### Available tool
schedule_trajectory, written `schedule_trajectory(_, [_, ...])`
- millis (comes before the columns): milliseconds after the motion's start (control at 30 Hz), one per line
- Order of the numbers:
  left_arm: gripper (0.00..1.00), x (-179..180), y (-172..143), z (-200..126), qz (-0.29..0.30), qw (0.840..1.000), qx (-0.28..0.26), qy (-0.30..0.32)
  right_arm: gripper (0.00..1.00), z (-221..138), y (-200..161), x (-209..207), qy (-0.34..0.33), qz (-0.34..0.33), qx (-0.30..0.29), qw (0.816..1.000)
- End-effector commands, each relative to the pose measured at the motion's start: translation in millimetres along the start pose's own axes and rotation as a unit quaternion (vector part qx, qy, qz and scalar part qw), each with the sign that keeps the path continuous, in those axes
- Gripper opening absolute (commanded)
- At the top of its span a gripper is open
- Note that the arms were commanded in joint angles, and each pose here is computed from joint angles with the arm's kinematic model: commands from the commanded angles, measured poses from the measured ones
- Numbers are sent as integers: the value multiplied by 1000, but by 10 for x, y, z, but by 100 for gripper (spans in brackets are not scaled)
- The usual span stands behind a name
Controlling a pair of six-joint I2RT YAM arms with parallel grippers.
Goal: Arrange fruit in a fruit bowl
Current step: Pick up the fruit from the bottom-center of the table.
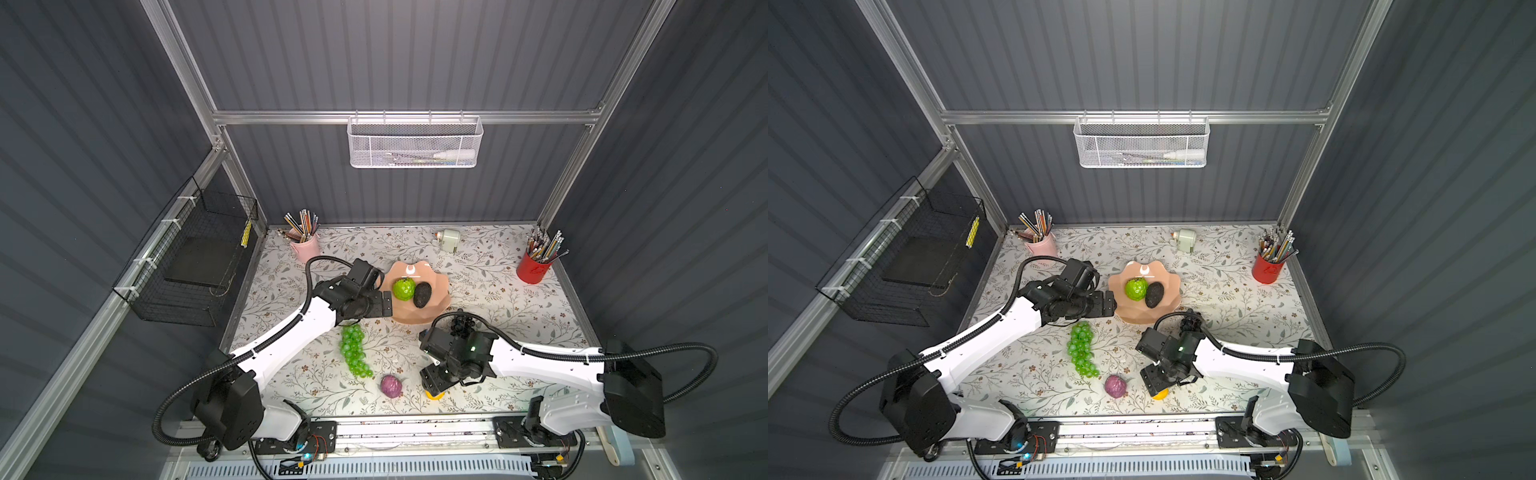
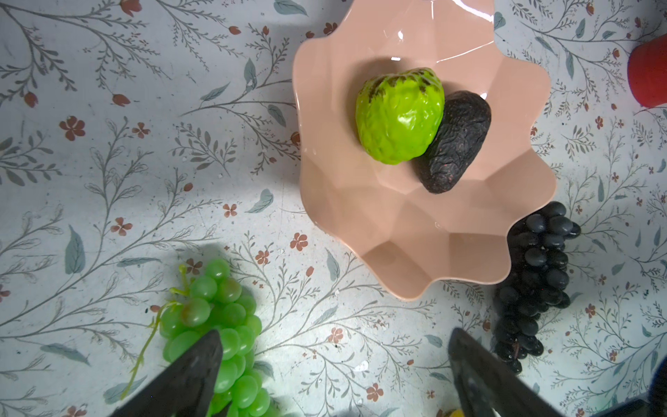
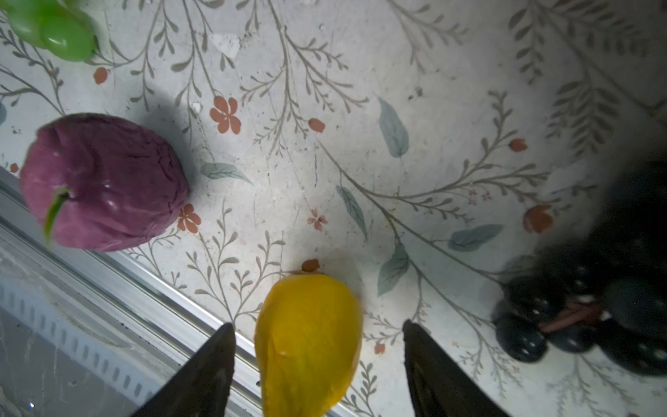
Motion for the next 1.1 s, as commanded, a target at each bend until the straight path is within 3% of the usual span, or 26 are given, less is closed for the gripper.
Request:
schedule_trajectory(0, [98,25,-50,7,-8,1000,7,11,71,94,-38,31,-4,-12,15,1000])
schedule_trajectory(500, [98,28,-52,91,-3,1000,21,19,64,317,-97,9,-29,-22,49,998])
schedule_trajectory(633, [98,31,-47,89,-3,1000,21,22,56,304,-117,-3,-26,-24,49,998])
schedule_trajectory(900, [98,27,-7,74,-2,1000,17,26,46,-11,15,-3,10,-13,29,999])
schedule_trajectory(1067, [98,67,-25,14,-3,999,11,43,47,-503,403,-168,61,25,-14,998])
Point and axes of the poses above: each gripper's point midway between its finger pads, its own z axis out along the fingers, its own x axis along the line the jaws close on, y = z × x, the point moved 9 cm from there along -z, back along the fingers, and after that the axes turned 10 degrees about z, right-handed, at the moved point
